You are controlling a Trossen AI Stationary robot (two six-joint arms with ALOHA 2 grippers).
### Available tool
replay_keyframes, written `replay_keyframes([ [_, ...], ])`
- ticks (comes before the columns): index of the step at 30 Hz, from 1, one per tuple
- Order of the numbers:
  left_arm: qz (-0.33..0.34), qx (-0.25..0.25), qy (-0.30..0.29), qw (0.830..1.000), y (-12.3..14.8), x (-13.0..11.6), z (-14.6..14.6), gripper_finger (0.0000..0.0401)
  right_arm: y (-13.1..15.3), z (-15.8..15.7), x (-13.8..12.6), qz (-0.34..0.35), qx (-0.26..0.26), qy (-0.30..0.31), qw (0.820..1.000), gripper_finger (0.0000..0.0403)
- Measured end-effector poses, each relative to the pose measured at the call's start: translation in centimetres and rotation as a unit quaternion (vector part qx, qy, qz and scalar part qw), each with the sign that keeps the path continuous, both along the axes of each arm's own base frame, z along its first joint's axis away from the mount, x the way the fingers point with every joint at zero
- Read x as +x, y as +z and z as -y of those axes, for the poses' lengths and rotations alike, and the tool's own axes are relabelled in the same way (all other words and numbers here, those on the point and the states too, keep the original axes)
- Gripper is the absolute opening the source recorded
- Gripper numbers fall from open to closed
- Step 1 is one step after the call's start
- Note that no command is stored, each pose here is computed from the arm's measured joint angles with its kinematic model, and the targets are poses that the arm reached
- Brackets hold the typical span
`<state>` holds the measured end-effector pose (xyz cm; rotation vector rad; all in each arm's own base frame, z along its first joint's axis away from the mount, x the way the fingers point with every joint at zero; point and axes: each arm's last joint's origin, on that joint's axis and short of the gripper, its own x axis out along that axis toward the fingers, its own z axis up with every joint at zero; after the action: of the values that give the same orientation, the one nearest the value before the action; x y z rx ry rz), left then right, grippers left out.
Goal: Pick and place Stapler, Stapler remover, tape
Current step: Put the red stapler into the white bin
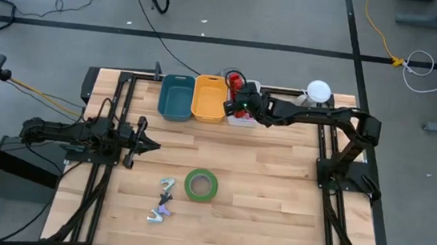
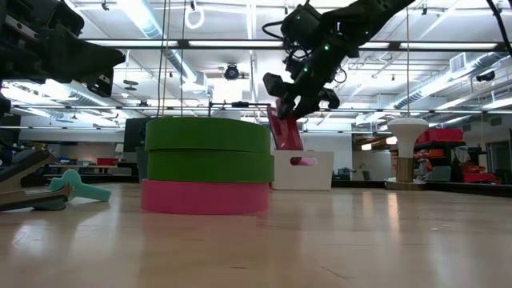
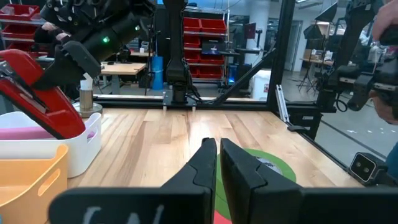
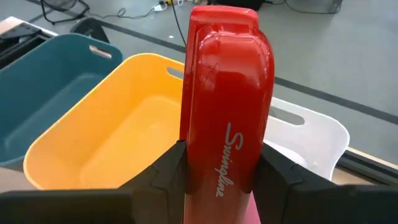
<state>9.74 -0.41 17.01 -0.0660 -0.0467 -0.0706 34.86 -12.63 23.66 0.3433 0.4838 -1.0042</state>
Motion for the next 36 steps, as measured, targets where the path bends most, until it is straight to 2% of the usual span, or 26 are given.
replay_keyframes([
  [5,0.0,0.0,0.0,1.0,0.0,0.0,0.0,0.0025,-1.1,0.0,-0.4,-0.002,0.001,-0.002,1.0,0.0139],
  [12,0.0,0.0,0.0,1.0,0.0,0.0,0.0,0.0025,-2.1,-0.2,-0.7,0.015,0.03,-0.007,0.999,0.0139],
  [22,0.0,0.0,0.0,1.0,0.0,0.0,0.0,0.0025,-2.0,-0.1,-0.6,0.025,0.026,-0.007,0.999,0.0139],
  [31,0.0,0.0,0.0,1.0,0.0,0.0,0.0,0.0025,-2.2,-0.2,-0.8,0.007,0.031,0.003,0.999,0.0139],
  [36,0.0,0.0,0.0,1.0,0.0,0.0,0.0,0.0025,-2.2,-0.1,-0.8,0.008,0.032,0.004,0.999,0.0163],
])
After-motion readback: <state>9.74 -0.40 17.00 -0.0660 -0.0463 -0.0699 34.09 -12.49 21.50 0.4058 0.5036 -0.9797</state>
